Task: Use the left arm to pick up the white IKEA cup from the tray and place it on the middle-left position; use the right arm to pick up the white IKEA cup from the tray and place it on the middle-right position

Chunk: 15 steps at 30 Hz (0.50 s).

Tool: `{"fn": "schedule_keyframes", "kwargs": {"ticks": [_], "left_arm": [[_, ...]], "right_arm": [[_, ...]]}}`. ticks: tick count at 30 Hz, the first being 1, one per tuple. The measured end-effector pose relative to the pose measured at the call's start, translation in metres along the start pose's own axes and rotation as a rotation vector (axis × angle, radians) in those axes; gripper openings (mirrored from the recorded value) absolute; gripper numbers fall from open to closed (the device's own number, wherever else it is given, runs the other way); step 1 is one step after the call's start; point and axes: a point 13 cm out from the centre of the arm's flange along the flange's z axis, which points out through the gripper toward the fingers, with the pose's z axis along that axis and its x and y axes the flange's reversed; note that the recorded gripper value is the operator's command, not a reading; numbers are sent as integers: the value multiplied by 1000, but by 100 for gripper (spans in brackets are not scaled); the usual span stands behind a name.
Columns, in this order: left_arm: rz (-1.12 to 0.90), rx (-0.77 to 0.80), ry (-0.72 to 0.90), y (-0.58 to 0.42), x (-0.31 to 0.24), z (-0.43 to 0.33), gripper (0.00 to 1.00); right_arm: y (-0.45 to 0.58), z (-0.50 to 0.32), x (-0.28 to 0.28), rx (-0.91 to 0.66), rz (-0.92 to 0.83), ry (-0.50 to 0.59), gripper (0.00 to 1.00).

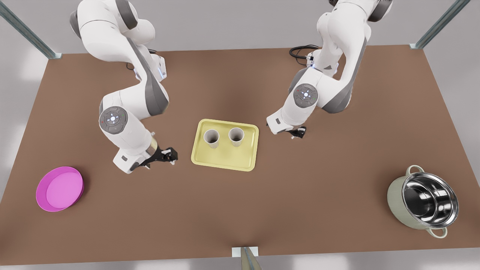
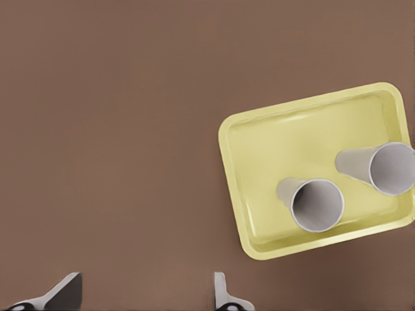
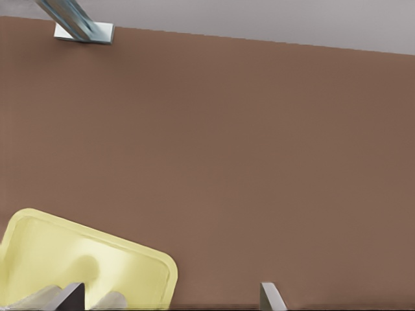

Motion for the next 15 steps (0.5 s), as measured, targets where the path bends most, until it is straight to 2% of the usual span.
{"fn": "schedule_keyframes", "kwargs": {"ticks": [4, 8, 15], "left_arm": [[9, 42, -3, -44, -16, 55, 100], [-4, 53, -17, -65, -13, 101, 100], [-30, 85, -122, -111, -24, 108, 100]], "right_arm": [[34, 8, 79, -65, 25, 84, 100], [70, 55, 139, -77, 26, 119, 100], [100, 117, 131, -108, 92, 92, 100]]}}
